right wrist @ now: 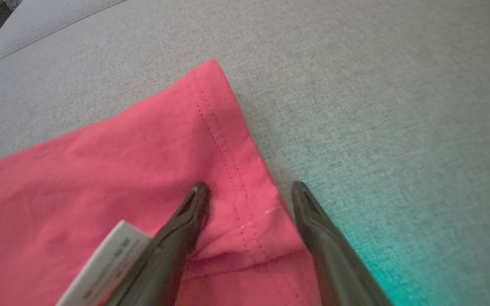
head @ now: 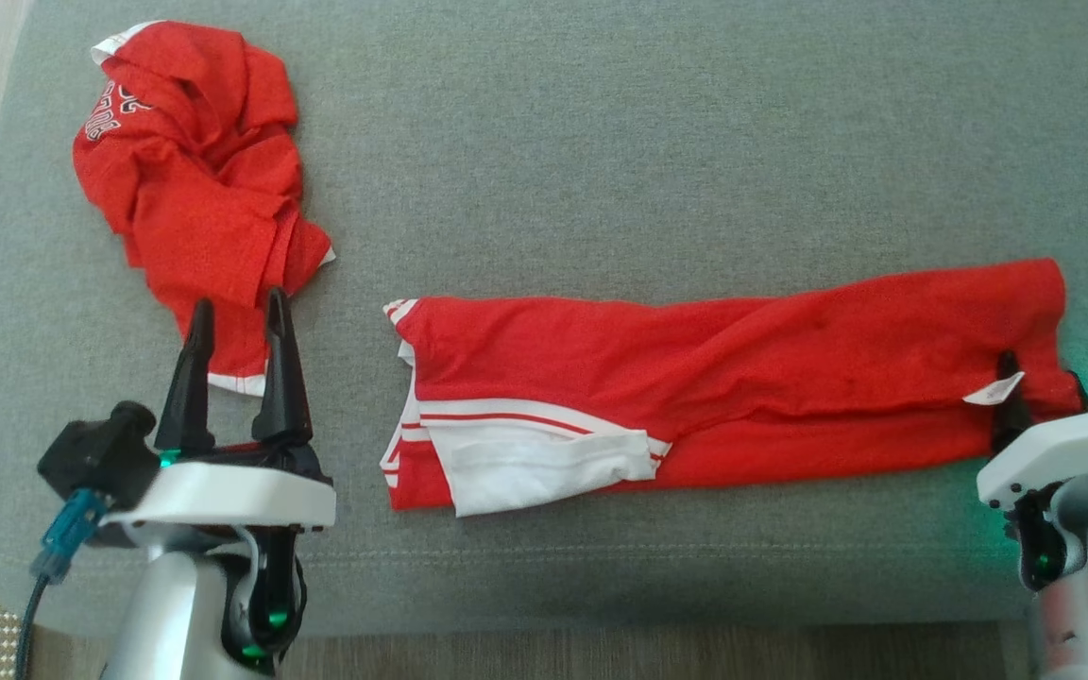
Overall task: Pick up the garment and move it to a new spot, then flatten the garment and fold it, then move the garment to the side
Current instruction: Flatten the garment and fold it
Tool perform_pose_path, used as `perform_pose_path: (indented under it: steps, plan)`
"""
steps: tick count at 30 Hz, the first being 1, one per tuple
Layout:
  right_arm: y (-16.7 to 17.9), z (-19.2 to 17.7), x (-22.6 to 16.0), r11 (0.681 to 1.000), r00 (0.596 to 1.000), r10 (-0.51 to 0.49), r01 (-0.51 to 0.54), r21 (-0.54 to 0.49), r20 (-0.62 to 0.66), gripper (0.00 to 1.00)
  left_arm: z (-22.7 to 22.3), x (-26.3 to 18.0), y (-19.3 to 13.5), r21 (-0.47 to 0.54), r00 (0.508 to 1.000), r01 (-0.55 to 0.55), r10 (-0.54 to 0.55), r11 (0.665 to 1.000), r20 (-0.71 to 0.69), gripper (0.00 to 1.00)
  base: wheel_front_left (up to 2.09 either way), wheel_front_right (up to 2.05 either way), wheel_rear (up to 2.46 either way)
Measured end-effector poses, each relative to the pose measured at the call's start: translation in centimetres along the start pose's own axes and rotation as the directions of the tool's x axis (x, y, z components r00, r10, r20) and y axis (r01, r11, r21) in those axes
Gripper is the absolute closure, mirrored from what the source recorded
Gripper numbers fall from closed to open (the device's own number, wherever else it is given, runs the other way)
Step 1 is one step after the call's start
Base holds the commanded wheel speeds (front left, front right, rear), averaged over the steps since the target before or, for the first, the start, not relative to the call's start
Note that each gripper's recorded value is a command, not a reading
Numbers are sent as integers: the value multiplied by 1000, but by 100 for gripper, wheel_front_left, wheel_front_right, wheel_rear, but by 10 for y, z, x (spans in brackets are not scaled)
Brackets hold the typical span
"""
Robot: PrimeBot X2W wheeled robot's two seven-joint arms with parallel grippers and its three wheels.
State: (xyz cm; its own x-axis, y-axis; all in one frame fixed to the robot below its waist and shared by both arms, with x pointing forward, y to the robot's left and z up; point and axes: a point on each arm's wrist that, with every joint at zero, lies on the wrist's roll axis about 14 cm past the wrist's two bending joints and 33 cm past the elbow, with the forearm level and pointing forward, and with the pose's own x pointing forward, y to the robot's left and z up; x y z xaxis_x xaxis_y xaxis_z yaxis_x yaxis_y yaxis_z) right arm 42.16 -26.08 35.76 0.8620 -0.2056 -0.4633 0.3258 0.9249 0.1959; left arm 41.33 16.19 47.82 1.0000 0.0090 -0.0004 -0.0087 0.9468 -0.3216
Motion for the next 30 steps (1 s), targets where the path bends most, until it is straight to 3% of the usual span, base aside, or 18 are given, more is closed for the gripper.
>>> perform_pose_path:
  steps: [3, 4, 5, 6, 7, 16, 26, 30]
  plan:
    - [2, -1, 0, 1000, 1000, 8, -8, -10, -5, 0, 1, 0, 0, 0, 1000, 0, 0, 1000, 2, 0, 0, 0, 0]
    - [2, 0, -1, 1000, 1000, 9, -10, -9, -7, 21, 2, 0, 0, 1, 1000, 0, 0, 1000, 5, 0, 0, 0, 0]
    - [3, -1, -1, 1000, 1000, 12, -12, -10, -10, 66, 3, 0, 0, 2, 1000, -1, 1, 1000, 9, 0, 0, 0, 0]
    - [5, -2, -2, 1000, 1000, 18, -18, -13, -17, 66, 4, 0, 0, 2, 1000, 0, 0, 1000, 12, 0, 0, 0, 0]
    - [7, -2, -2, 999, 999, 27, -27, -20, -25, 100, 6, -1, 0, 2, 1000, 0, 0, 1000, 16, 0, 0, 0, 0]
    - [7, 10, -6, 998, 999, 34, -34, -58, -8, 100, 15, -2, -4, 0, 999, 9, -9, 1000, 40, 0, 0, 0, 0]
    - [-64, 60, -12, 980, 984, -148, 160, -123, 103, 100, 19, -6, -4, 1, 999, 8, -8, 1000, 51, 0, 0, 0, 0]
    - [-74, 75, -15, 972, 974, -181, 199, -127, 136, 100, 22, -8, -4, 0, 998, 10, -10, 1000, 57, 0, 0, 0, 0]
